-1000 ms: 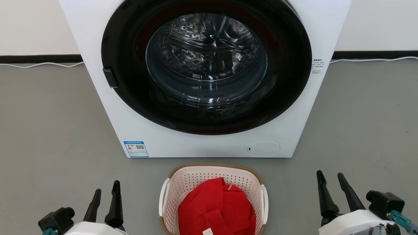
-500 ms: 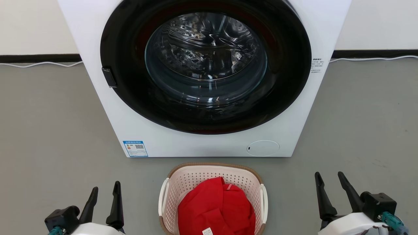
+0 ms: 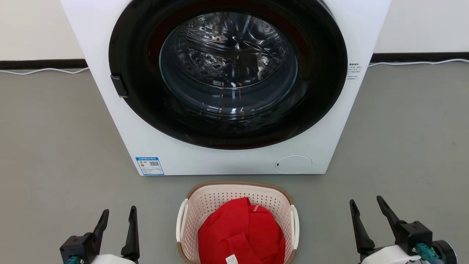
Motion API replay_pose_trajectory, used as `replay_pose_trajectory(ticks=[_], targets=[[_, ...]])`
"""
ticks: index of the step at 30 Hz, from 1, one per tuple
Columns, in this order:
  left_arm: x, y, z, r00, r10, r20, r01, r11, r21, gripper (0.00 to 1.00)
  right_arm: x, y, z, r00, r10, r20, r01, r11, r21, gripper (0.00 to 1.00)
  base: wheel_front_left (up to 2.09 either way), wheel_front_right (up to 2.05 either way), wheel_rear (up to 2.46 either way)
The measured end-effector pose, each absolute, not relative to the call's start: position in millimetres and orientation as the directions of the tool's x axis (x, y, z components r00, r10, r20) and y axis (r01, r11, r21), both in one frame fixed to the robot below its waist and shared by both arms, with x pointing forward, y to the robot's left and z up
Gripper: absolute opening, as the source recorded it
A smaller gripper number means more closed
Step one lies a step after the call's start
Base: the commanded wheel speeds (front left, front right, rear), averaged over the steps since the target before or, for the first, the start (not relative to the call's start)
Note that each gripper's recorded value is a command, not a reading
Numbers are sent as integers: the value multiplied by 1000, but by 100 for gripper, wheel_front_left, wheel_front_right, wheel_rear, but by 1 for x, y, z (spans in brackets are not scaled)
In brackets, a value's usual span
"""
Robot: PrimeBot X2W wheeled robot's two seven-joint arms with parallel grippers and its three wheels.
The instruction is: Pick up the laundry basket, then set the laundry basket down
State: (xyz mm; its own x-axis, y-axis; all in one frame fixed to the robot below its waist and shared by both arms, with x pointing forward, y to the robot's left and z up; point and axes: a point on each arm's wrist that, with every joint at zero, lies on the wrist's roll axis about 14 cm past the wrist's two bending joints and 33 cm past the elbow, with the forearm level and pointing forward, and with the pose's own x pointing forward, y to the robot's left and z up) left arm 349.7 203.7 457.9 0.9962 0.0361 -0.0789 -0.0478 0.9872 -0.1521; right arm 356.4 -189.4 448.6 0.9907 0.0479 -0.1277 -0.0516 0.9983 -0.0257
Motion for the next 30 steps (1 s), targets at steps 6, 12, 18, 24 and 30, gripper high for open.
replay_pose_trajectory(ticks=[6, 12, 18, 24, 30], targets=[[351, 203, 453, 996, 23, -89, -31, 995, -91, 100, 356, -188, 444, 989, 60, -136, -73, 993, -94, 100, 0, 0, 0], [351, 203, 448, 994, 24, -106, -33, 995, -91, 100, 357, -188, 439, 987, 58, -150, -72, 993, -89, 100, 0, 0, 0], [352, 201, 430, 987, 18, -162, -35, 995, -99, 100, 361, -187, 426, 980, 60, -189, -76, 994, -78, 100, 0, 0, 0], [364, 195, 413, 977, 1, -213, -24, 994, -106, 100, 374, -186, 407, 967, 60, -246, -78, 995, -64, 100, 0, 0, 0], [379, 188, 395, 966, -17, -260, -13, 994, -113, 100, 387, -180, 382, 946, 75, -316, -95, 994, -50, 100, 0, 0, 0]])
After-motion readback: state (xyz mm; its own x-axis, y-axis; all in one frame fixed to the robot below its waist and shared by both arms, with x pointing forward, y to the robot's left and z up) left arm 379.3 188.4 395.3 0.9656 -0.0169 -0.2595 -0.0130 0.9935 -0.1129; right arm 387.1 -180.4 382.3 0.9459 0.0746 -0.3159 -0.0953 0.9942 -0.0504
